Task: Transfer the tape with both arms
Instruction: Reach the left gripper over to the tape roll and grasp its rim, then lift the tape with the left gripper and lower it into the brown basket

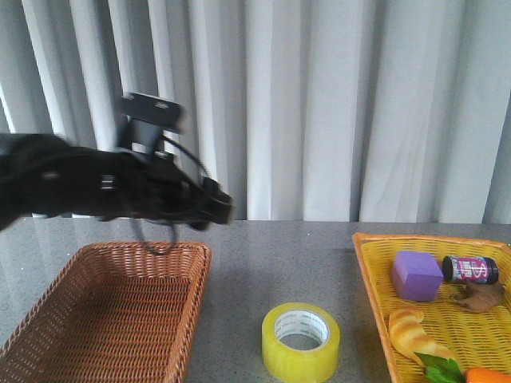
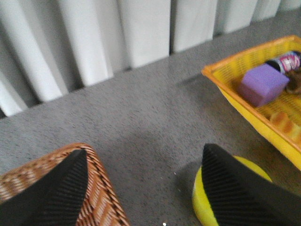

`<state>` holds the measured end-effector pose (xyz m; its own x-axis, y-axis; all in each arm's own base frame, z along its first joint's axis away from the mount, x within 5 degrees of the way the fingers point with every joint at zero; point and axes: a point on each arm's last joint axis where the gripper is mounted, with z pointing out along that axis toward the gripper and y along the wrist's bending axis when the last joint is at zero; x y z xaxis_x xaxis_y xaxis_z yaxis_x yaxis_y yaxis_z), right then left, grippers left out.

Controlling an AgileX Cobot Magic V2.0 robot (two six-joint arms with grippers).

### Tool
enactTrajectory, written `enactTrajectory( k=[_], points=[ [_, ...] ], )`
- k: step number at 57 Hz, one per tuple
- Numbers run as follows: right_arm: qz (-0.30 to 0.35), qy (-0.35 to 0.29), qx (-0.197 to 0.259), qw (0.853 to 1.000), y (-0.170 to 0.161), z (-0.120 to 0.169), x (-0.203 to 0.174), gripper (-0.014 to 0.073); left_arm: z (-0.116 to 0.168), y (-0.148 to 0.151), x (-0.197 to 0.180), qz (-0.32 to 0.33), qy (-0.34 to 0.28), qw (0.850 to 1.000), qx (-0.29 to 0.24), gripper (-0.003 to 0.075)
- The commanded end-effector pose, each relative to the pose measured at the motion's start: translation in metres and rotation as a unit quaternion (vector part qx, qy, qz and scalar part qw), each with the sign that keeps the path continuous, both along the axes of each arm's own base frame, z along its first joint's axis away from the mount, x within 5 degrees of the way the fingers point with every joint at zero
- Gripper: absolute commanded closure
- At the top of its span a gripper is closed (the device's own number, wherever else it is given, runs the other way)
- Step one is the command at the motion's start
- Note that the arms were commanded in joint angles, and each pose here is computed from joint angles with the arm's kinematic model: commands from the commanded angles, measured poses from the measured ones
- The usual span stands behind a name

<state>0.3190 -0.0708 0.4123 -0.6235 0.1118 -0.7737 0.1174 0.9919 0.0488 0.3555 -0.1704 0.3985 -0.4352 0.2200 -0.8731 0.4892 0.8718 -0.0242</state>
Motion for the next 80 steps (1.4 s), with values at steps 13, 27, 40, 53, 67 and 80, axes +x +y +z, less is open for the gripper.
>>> enactTrajectory(
  k=[13,27,40,53,67,80],
  points=[
    [-0.005,-0.056,-0.013,0.998,0.0,0.023,-0.007,0.0603,-0.043,-0.064,0.05,-0.041,0.113,0.992,0.027,0.0216],
    [-0.005,-0.056,-0.013,0.998,0.0,0.023,-0.007,0.0603,-0.093,-0.076,0.071,-0.016,0.175,0.984,0.024,0.0216],
    [-0.005,-0.056,-0.013,0.998,0.0,0.023,-0.007,0.0603,-0.112,-0.083,0.074,-0.024,0.194,0.98,0.036,0.0216],
    [-0.005,-0.056,-0.013,0.998,0.0,0.023,-0.007,0.0603,-0.115,-0.1,0.068,-0.047,0.176,0.982,0.045,0.0216],
    [-0.005,-0.056,-0.013,0.998,0.0,0.023,-0.007,0.0603,-0.129,-0.104,0.072,-0.028,0.196,0.98,0.033,0.022],
    [-0.005,-0.056,-0.013,0.998,0.0,0.023,-0.007,0.0603,-0.14,-0.104,0.075,0.003,0.219,0.976,0.019,0.0329]
  ],
)
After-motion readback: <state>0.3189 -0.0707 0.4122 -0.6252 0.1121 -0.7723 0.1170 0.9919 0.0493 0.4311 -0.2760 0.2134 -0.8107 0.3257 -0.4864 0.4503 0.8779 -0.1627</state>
